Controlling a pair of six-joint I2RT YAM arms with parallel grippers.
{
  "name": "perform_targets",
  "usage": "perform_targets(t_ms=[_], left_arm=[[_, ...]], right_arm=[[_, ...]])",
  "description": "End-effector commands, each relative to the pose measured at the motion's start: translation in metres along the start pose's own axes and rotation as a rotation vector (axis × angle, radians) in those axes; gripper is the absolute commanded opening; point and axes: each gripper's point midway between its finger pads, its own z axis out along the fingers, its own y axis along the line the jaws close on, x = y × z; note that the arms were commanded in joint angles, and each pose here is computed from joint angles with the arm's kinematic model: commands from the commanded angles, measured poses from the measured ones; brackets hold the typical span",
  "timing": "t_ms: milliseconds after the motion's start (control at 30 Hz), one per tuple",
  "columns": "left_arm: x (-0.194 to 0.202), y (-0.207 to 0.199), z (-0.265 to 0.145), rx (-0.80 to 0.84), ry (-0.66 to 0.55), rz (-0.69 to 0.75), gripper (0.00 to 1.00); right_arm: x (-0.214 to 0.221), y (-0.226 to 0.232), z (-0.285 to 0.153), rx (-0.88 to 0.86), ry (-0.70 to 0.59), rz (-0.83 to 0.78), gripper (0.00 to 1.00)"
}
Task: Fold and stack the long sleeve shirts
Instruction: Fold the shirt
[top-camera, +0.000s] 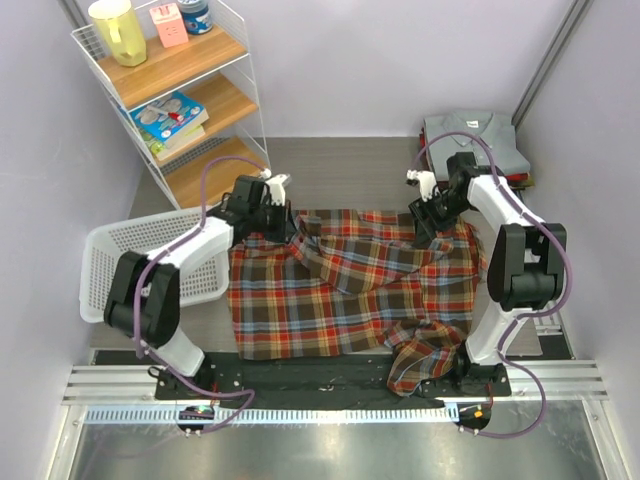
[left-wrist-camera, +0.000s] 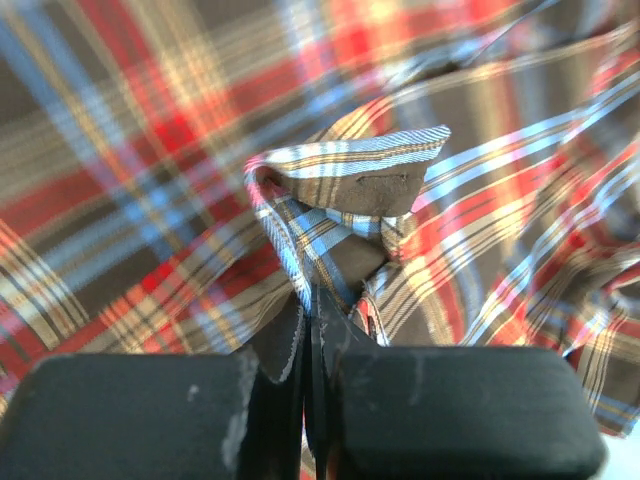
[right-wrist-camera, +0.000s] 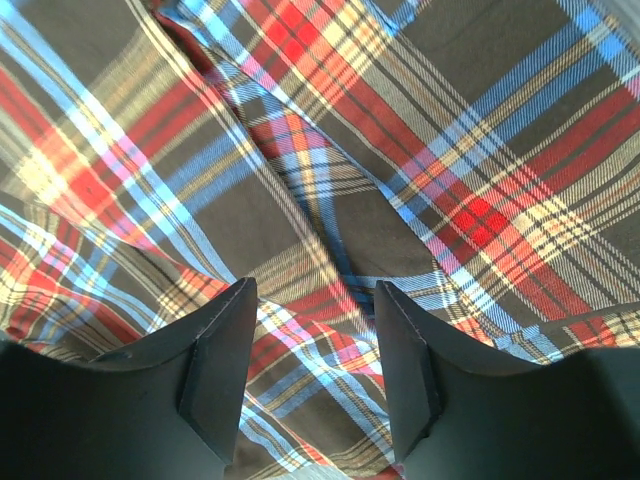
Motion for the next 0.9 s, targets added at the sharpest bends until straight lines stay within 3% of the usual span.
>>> perform_targets(t_ms=[0, 233, 267, 400, 567, 633, 800, 867], left_arm=[[-0.048, -0.017, -0.025, 0.05, -0.221, 0.098, 0.0], [-0.039, 0.052, -0.021, -0.142, -0.182, 0.002, 0.01], [-0.033, 0.058, -0.021, -0.166, -0.16, -0.002, 0.04], [-0.027, 0.068, -0.031, -0.215, -0.105, 0.001, 0.42], [-0.042, 0.058, -0.065, -0.25, -0.123, 0.17, 0.58], [-0.044, 0.053, -0.072, -0.249, -0.115, 0.214, 0.59], [-0.019, 0.049, -0.05, -0.26, 0.049, 0.306, 0.57], [-0.01, 0.063, -0.034, -0.299, 0.135, 0.272, 0.56]], right_arm=[[-0.005, -0.011, -0.005, 0.042, 0.006, -0.007, 0.55], [-0.008, -0.033, -0.019, 0.108, -0.019, 0.027, 0.52], [-0.009, -0.035, -0.022, 0.122, -0.021, 0.023, 0.51], [-0.008, -0.041, -0.028, 0.169, -0.013, 0.015, 0.47], [-0.001, -0.043, -0.032, 0.214, -0.005, 0.005, 0.44], [0.0, -0.043, -0.03, 0.216, -0.006, 0.015, 0.44], [0.013, -0.048, -0.015, 0.233, 0.04, 0.035, 0.41], [0.018, -0.053, -0.006, 0.242, 0.06, 0.039, 0.4]])
